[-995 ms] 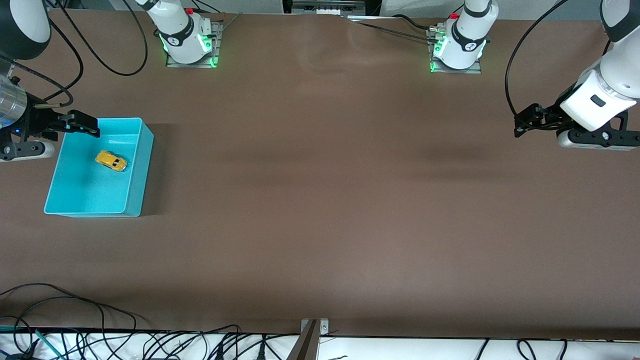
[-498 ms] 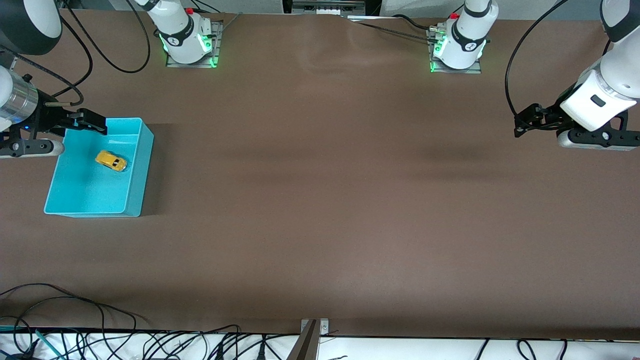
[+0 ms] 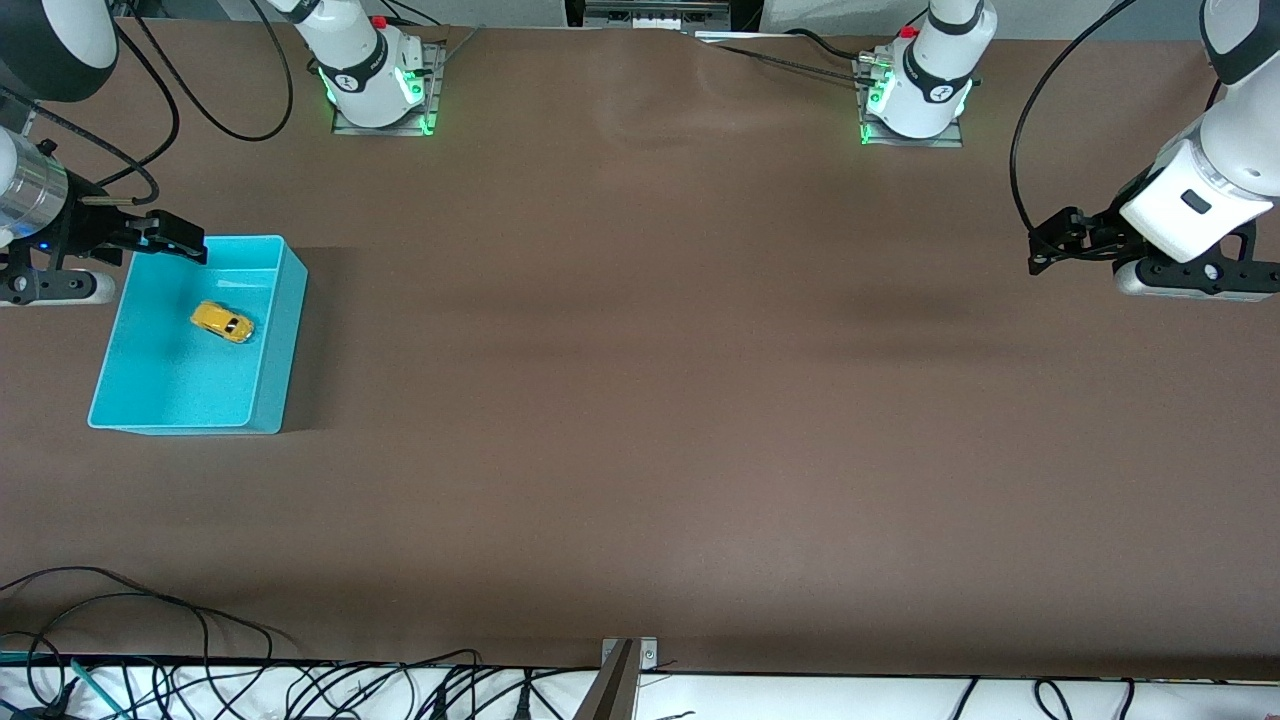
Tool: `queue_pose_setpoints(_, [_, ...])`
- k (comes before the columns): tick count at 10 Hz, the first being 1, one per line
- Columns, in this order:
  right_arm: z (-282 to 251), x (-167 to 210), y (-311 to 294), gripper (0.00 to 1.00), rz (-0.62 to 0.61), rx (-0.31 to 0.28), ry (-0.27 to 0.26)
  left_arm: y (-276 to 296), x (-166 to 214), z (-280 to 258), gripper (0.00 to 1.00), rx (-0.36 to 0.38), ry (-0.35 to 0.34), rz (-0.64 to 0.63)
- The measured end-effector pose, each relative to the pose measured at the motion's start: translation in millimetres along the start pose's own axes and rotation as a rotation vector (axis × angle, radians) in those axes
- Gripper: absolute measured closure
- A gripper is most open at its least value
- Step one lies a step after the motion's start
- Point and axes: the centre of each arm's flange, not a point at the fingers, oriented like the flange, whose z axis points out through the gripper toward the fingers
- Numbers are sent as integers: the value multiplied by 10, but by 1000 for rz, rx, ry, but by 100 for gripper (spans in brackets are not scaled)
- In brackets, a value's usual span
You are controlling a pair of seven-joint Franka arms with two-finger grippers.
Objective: Wind up and store yellow beetle car
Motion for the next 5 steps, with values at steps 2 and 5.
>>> queue_pose_setpoints(2, [-2, 4, -8, 0, 1, 11, 3, 0, 0, 0, 0, 0, 0, 0])
queue_pose_setpoints(5, [-4, 11, -25, 0, 4, 44, 10, 0, 0, 0, 0, 0, 0, 0])
